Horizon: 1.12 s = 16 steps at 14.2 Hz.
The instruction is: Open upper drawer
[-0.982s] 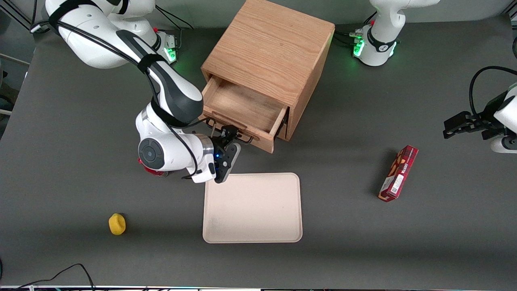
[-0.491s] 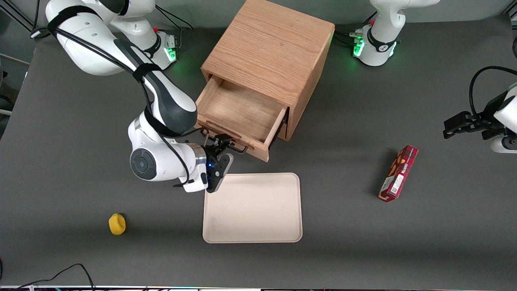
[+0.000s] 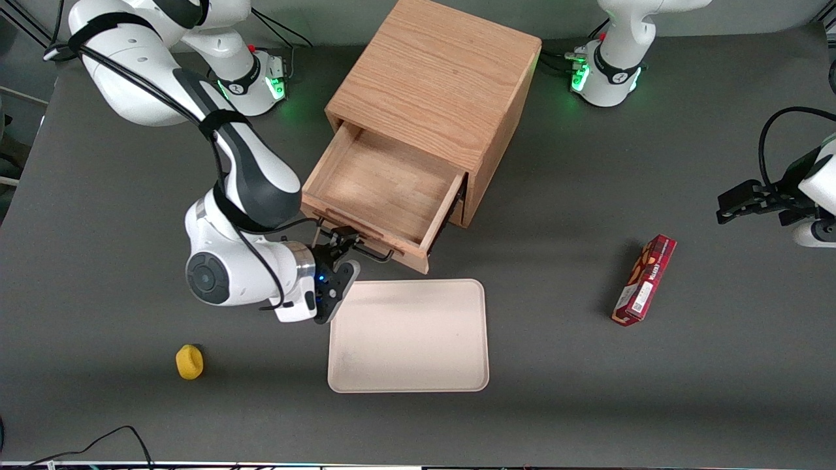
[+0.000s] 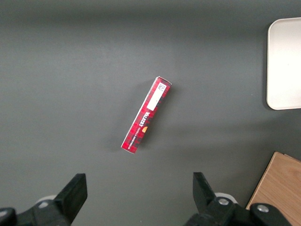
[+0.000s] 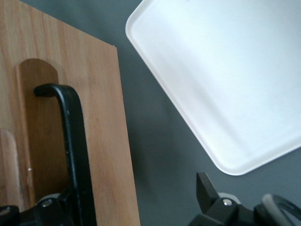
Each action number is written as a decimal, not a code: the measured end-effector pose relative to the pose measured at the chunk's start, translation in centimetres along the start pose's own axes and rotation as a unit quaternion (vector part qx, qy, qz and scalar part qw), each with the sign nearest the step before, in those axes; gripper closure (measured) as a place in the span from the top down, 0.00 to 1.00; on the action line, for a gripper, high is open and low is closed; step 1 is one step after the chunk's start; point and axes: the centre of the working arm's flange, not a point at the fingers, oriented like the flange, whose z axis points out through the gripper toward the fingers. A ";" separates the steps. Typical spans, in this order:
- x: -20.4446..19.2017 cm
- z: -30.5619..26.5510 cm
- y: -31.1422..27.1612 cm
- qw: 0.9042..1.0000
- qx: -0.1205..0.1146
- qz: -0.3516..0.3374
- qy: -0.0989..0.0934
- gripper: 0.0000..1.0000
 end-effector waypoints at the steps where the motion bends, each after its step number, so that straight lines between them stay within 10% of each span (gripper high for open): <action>1: -0.1 -0.2 0.5 1.000 -0.004 0.002 0.001 1.00; 16: 0.2 -7.6 2.5 0.997 -0.066 -0.004 0.039 1.00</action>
